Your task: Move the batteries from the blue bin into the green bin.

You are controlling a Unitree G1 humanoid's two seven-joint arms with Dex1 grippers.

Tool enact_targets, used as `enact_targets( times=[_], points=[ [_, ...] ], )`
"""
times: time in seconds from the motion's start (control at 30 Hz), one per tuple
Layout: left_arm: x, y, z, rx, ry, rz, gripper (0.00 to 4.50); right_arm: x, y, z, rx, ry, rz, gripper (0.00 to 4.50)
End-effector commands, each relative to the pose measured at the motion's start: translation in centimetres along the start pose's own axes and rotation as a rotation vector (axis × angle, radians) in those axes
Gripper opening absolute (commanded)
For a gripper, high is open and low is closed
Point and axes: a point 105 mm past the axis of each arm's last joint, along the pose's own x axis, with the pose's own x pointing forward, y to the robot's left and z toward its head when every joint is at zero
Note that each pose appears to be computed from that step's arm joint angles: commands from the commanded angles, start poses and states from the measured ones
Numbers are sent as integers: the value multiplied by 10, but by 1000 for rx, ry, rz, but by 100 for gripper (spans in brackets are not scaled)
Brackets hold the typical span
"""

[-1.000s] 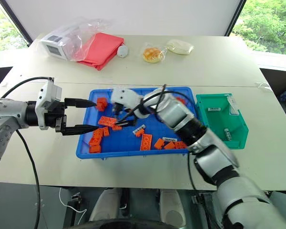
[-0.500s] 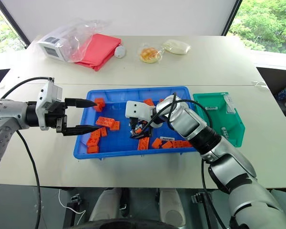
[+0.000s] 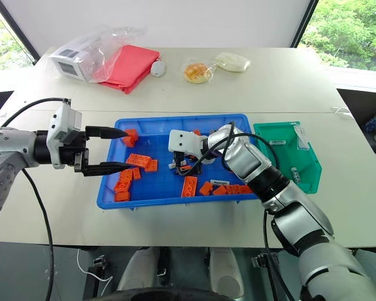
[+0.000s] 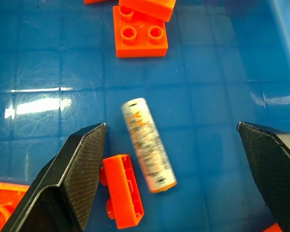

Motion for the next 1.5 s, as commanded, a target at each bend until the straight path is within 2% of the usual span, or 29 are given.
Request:
enact_targets(
  times=[0.03,0.13,0.23,0.43,0.47,0.6,0.73,0.8,0.87,0.97,1.07,1.17,1.23,1.37,1.43,1.5],
  points=[
    [-2,1,6,28,-17,7,450,4,4,-1,33,9,9,443],
    [-2,1,6,29,-19,9,450,7,7,2,36,8,23,443],
    [-1,1,6,30,-22,11,450,12,9,1,35,20,25,359],
    [-1,2,9,33,-27,17,450,18,9,-2,48,41,28,45],
    [-1,2,9,34,-28,19,450,18,10,-3,48,42,30,5],
    [-2,3,10,34,-30,24,450,16,9,0,60,24,30,5],
    [0,3,9,31,-31,24,450,3,0,20,125,-61,4,5],
    [1,3,9,27,-35,21,450,-18,-14,36,170,-134,-52,5],
    [2,3,7,20,-39,21,450,-53,-34,49,252,-216,-135,5],
    [4,3,5,12,-44,21,450,-99,-51,51,363,-279,-240,5],
    [7,3,3,1,-54,16,450,-161,-58,26,490,-279,-388,5],
    [9,5,2,-2,-56,8,450,-209,-50,-13,564,-174,-549,5],
    [10,7,2,-1,-57,1,450,-231,-39,-39,617,-97,-623,5],
    [10,10,3,7,-57,-10,450,-247,-22,-70,682,-1,-690,5],
    [11,13,5,13,-60,-17,450,-248,-11,-85,711,41,-698,115],
    [12,14,6,18,-63,-21,450,-247,-10,-92,695,67,-713,198]
  ],
)
